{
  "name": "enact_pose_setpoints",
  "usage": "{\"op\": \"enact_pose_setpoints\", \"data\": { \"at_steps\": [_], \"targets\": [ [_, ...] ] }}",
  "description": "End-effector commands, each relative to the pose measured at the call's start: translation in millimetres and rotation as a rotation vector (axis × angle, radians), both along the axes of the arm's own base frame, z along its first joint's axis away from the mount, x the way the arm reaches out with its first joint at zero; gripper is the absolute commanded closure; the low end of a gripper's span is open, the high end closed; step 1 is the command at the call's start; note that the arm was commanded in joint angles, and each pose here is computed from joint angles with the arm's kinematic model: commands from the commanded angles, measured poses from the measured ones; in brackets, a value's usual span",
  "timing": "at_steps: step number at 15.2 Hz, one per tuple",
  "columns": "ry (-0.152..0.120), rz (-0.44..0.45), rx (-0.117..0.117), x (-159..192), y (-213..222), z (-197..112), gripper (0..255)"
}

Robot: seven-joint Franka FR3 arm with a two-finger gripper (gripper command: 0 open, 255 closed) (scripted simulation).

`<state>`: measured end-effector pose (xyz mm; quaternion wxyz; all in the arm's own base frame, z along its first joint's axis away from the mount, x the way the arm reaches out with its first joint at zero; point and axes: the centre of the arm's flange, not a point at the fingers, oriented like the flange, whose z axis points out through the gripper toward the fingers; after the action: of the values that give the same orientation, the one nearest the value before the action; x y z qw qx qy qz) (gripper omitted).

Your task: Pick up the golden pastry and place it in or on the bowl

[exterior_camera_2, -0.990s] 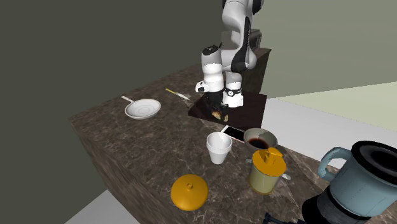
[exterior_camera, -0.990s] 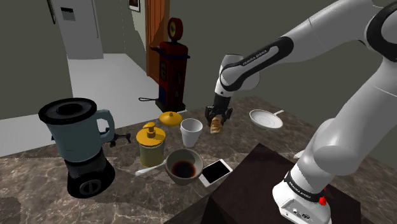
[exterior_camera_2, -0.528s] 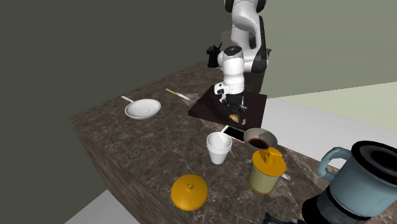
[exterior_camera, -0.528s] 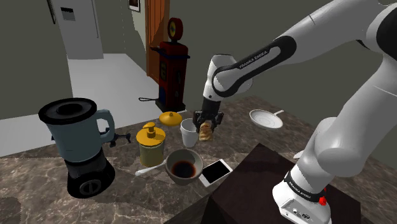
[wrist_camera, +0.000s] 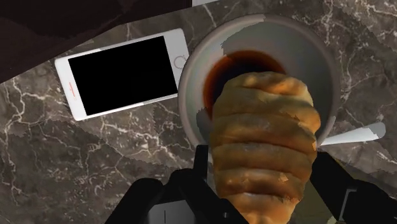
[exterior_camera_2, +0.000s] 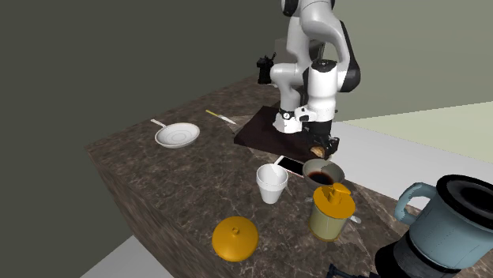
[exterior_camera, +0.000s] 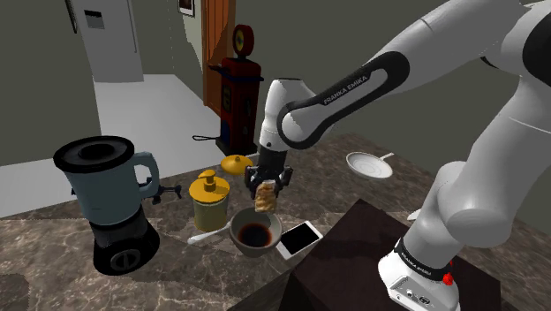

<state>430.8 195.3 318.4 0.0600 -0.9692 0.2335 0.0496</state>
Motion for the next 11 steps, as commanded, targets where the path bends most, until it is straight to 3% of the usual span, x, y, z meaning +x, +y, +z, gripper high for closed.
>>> {"op": "enact_pose_setpoints", "data": {
  "at_steps": [1,11],
  "targets": [
    [0.000,-0.001,0.001,-3,26,0,255],
    [0.000,-0.001,0.001,-3,26,-53,255]
  ]
}}
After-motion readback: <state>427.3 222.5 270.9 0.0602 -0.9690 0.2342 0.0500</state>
